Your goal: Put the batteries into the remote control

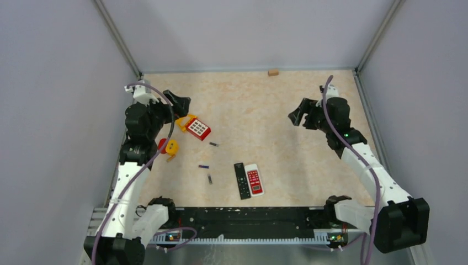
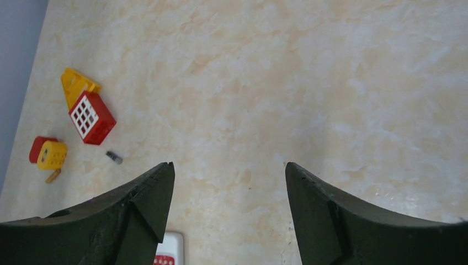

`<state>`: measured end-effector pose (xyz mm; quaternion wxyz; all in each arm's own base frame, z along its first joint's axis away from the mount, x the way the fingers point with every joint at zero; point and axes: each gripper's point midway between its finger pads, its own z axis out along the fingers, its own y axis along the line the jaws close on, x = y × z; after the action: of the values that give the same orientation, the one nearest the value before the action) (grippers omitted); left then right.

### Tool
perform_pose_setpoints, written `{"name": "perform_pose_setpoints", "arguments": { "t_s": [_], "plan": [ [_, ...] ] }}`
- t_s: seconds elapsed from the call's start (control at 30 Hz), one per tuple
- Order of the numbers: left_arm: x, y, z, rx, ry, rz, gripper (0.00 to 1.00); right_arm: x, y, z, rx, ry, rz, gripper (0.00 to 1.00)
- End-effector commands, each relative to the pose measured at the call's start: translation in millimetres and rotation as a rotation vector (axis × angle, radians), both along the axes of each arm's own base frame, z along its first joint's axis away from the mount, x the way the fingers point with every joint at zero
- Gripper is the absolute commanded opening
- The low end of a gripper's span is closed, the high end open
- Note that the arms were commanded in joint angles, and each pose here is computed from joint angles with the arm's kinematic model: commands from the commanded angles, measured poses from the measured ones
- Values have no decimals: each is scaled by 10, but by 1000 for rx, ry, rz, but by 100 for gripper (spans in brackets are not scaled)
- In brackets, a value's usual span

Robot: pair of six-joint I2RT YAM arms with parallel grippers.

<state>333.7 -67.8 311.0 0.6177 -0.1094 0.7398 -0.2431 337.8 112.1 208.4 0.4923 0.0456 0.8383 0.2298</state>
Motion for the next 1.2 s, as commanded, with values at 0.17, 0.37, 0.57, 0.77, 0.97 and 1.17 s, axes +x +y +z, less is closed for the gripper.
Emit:
{"name": "perform_pose_setpoints", "arguments": {
  "t_s": [0.17, 0.37, 0.57, 0.77, 0.97, 1.17],
  "plan": [
    [-46, -67, 121, -33, -48, -31, 99, -601, 987, -279, -145, 52, 255, 81],
    [-61, -2, -26, -13, 27, 3, 99, -1170, 1441, -599, -277, 64, 311, 93],
    [-82, 18, -139, -30, 65, 23, 99, -1536, 1562, -1063, -490, 199, 352, 95],
    [-85, 20, -240, -32, 85, 25, 99, -1712, 1616, -1346, -570, 295, 423, 95],
    [-59, 18, -276, -27, 95, 23, 99, -1835, 1757, -1436, -537, 322, 526, 95],
    [-50, 8, -324, -26, 109, 17, 99, -1853, 1766, -1607, -588, 374, 534, 90]
  ]
}}
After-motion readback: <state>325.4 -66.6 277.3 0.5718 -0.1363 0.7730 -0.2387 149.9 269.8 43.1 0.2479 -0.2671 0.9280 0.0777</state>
